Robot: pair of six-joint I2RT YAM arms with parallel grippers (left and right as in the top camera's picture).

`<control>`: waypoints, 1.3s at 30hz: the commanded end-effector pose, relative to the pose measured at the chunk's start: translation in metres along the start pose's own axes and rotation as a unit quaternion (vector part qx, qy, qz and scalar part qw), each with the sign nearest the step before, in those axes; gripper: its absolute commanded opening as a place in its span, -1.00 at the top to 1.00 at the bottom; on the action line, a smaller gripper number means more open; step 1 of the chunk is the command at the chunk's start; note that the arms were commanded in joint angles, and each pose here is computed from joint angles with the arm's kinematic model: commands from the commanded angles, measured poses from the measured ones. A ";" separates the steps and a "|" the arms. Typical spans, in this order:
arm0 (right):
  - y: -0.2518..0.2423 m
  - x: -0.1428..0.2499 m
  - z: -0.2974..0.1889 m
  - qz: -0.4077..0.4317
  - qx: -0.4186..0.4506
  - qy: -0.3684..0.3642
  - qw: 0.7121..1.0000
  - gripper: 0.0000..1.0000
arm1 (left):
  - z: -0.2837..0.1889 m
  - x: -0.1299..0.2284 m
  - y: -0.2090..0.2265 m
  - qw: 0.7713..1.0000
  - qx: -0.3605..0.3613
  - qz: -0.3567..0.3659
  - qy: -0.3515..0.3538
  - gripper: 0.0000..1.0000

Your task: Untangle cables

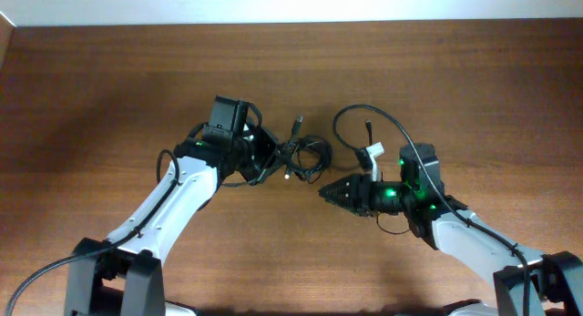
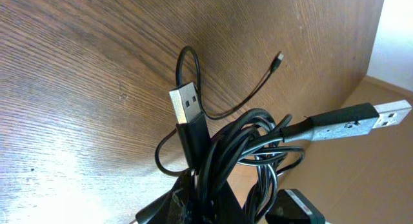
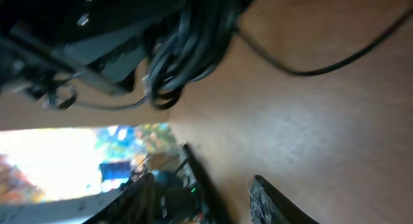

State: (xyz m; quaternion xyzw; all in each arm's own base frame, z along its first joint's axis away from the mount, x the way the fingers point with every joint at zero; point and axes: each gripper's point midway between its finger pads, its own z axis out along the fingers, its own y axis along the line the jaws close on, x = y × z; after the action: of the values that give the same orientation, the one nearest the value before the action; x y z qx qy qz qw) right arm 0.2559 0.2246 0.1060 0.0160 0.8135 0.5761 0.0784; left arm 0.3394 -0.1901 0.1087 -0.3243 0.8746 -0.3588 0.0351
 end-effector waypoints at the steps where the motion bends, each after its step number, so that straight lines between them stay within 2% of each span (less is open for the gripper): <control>1: -0.019 -0.014 0.007 -0.010 0.066 -0.054 0.996 -0.01 | -0.005 -0.011 -0.007 0.999 -0.002 0.000 -0.035 1.00; 4: -0.019 -0.014 0.017 0.012 0.082 -0.070 0.994 -0.02 | -0.006 -0.020 -0.003 0.998 -0.014 0.000 -0.062 1.00; 9: 0.010 -0.021 0.039 -0.018 0.060 -0.113 0.992 -0.02 | -0.006 -0.020 -0.002 0.998 -0.014 -0.027 -0.062 1.00; 13: 0.014 -0.027 0.047 0.045 0.064 -0.163 0.983 0.00 | -0.006 -0.019 0.005 0.997 -0.029 -0.034 -0.063 1.00; 18: 0.008 -0.042 0.041 0.067 0.081 -0.221 0.970 0.19 | -0.007 -0.009 0.027 0.995 -0.071 -0.056 -0.046 1.00; 22: 0.008 -0.041 0.042 0.071 0.079 -0.217 0.970 0.24 | -0.007 -0.004 0.031 0.994 -0.078 -0.063 -0.035 1.00; 25: 0.012 -0.032 0.048 0.067 0.075 -0.199 0.975 0.24 | -0.007 -0.004 0.031 0.992 -0.077 -0.097 -0.038 1.00; 31: 0.018 -0.015 0.061 0.053 0.075 -0.177 0.980 0.24 | -0.006 0.000 0.030 0.991 -0.077 -0.103 -0.034 1.00; 37: 0.014 -0.016 0.062 0.046 0.091 -0.198 0.975 0.26 | -0.002 0.008 0.028 0.990 -0.079 -0.109 -0.028 1.00; 39: 0.008 -0.017 0.060 0.041 0.105 -0.205 0.972 0.34 | -0.002 0.009 0.027 0.991 -0.079 -0.108 -0.025 1.00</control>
State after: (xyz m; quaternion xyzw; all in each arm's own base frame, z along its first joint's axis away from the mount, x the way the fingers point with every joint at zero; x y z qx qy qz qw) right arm 0.2772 0.2868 0.1004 0.1699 0.8297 0.4939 0.1968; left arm 0.3134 -0.1735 0.0838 -0.4286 0.8627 -0.2684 -0.0074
